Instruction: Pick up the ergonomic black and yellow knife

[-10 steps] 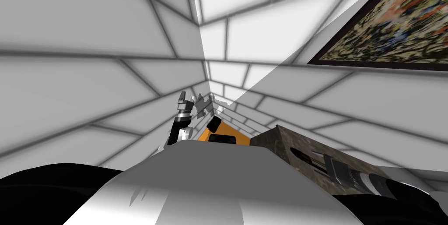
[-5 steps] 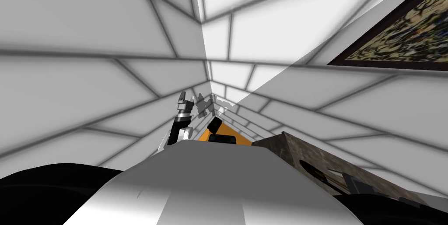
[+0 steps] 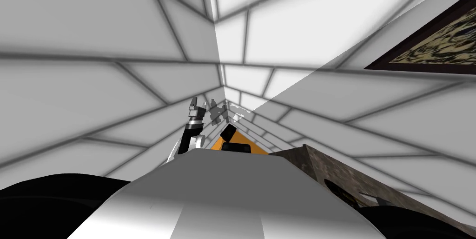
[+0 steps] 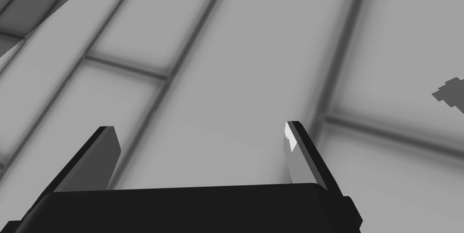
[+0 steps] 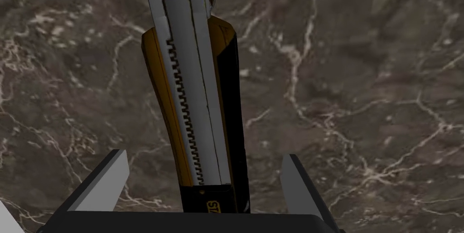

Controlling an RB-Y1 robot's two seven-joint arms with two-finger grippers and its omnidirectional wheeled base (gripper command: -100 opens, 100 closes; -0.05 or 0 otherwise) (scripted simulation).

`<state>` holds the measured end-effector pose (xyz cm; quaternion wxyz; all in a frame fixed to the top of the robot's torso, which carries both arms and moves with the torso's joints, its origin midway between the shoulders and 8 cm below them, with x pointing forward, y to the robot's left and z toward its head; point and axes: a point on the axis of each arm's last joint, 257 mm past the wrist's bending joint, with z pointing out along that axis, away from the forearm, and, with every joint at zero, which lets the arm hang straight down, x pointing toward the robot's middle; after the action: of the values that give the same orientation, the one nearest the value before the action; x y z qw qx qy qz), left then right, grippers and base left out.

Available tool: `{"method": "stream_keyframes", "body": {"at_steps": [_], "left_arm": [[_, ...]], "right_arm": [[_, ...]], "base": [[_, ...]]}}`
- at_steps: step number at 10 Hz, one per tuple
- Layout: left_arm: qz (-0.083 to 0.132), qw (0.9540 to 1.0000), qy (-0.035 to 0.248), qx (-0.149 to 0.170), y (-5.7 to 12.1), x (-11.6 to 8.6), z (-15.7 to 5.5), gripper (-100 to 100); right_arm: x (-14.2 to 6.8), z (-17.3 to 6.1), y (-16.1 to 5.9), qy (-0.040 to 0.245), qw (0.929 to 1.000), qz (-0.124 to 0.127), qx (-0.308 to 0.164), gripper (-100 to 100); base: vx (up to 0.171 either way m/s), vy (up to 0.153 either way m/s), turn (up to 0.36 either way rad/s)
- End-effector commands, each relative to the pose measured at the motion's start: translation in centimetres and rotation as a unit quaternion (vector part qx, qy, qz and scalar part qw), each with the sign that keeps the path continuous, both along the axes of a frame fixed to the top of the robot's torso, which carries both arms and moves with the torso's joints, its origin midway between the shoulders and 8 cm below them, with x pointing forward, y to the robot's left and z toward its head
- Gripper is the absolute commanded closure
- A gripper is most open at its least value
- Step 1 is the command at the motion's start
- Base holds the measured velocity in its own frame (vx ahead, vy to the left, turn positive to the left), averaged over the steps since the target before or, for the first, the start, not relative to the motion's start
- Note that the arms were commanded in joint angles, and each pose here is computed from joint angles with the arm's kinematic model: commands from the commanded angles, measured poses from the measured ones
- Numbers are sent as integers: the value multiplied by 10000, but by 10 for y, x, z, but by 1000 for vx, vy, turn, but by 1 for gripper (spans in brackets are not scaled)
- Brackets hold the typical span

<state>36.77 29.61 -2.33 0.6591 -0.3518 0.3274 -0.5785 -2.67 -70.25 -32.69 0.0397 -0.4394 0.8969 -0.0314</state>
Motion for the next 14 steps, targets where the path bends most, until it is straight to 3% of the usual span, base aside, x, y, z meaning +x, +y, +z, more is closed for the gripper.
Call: {"method": "stream_keyframes", "body": {"at_steps": [1,4,5,9,10,11,13,14], "left_arm": [[0,10000,0,0,0,0,0,0],[0,10000,0,0,0,0,0,0],[0,10000,0,0,0,0,0,0],[0,10000,0,0,0,0,0,0],[0,10000,0,0,0,0,0,0],[0,10000,0,0,0,0,0,0],[0,10000,0,0,0,0,0,0],[0,10000,0,0,0,0,0,0]], "right_arm": [[-5,-12,4,-14,10000,-44,-4,-100],[-8,-20,6,-19,10000,-67,4,-100],[-8,-21,6,-23,10000,-70,-6,100],[-8,-21,7,-19,10000,-63,-3,100],[-8,-21,6,-21,10000,-66,-3,0],[-3,-7,2,-9,10000,-27,-3,100],[-2,-6,1,-13,10000,-17,-17,100],[-2,-5,1,-8,10000,-19,-7,0]], "base": [[0,-13,65],[-6,-19,41],[0,0,0],[0,0,0],[0,0,0],[4,17,-83],[3,18,-48],[0,0,0]]}}
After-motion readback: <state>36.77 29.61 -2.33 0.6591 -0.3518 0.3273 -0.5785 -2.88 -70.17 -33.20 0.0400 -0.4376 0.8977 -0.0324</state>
